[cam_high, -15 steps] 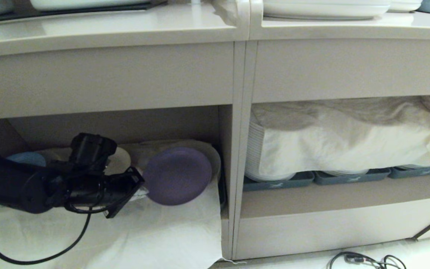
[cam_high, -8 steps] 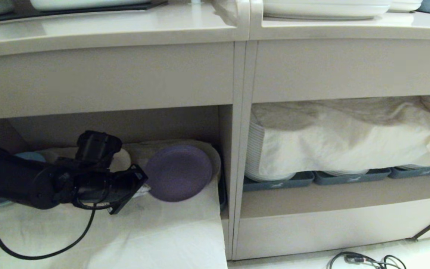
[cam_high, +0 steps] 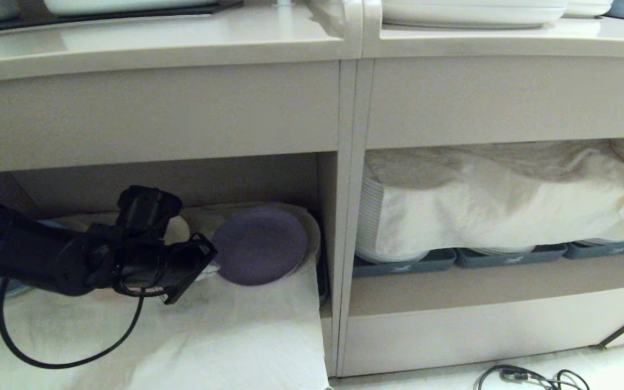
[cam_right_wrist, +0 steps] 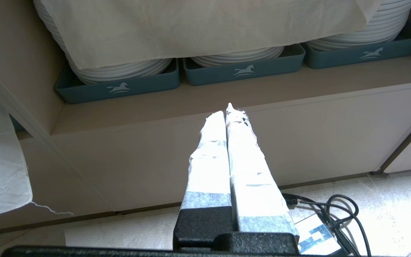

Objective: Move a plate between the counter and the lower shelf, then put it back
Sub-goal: Put the plate in the cupboard

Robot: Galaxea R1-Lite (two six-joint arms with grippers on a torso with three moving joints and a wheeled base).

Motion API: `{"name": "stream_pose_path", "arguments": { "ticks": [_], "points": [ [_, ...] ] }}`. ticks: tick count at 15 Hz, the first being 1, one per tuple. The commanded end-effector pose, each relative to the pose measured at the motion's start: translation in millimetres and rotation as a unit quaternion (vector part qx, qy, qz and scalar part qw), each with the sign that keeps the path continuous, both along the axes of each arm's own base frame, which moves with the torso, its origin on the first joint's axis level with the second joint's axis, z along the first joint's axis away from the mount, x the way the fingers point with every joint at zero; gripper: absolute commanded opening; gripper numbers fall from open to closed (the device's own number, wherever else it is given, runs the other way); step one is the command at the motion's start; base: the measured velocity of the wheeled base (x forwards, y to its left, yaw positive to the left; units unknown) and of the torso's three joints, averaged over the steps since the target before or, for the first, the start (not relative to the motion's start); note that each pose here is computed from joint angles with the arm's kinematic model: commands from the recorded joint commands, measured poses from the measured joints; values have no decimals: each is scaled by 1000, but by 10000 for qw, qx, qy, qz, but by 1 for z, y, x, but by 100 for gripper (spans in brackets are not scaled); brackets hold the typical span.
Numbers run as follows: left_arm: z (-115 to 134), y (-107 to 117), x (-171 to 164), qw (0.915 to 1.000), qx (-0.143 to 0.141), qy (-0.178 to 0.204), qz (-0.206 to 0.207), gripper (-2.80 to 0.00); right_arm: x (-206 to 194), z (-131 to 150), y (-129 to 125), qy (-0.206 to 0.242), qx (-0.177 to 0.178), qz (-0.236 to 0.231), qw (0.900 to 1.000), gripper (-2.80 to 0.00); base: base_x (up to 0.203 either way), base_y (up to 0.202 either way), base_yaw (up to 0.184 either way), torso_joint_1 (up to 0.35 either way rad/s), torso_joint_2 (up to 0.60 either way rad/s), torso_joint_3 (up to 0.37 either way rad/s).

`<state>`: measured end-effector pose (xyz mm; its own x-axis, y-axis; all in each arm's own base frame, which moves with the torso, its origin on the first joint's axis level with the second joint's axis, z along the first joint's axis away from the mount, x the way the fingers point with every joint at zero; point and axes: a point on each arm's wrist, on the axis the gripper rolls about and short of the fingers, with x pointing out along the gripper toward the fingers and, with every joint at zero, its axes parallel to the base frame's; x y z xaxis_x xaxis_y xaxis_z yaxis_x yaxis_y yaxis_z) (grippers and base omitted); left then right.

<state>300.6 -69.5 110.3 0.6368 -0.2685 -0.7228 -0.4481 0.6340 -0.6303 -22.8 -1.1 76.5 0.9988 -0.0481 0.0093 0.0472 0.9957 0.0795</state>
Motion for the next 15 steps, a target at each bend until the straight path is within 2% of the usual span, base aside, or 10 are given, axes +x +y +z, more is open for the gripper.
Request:
{"name": "stream_pose_path", "arguments": {
  "ticks": [1, 12, 13, 15],
  "points": [
    [2, -3, 3, 10000, -63, -30, 33, -280, 0, 0, 0, 0, 3, 3, 10000, -280, 0, 0, 0, 0, 0, 0],
    [-1, -7, 4, 10000, -43, 12, -11, -280, 0, 0, 0, -5, 3, 3, 10000, -280, 0, 0, 0, 0, 0, 0],
    [0, -8, 3, 10000, -51, 2, -13, 0, 0, 0, 0, -8, 3, 3, 10000, -280, 0, 0, 0, 0, 0, 0],
    [-1, -8, 3, 10000, -50, 7, -22, 0, 0, 0, 0, 0, 3, 3, 10000, -280, 0, 0, 0, 0, 0, 0]
  ]
}}
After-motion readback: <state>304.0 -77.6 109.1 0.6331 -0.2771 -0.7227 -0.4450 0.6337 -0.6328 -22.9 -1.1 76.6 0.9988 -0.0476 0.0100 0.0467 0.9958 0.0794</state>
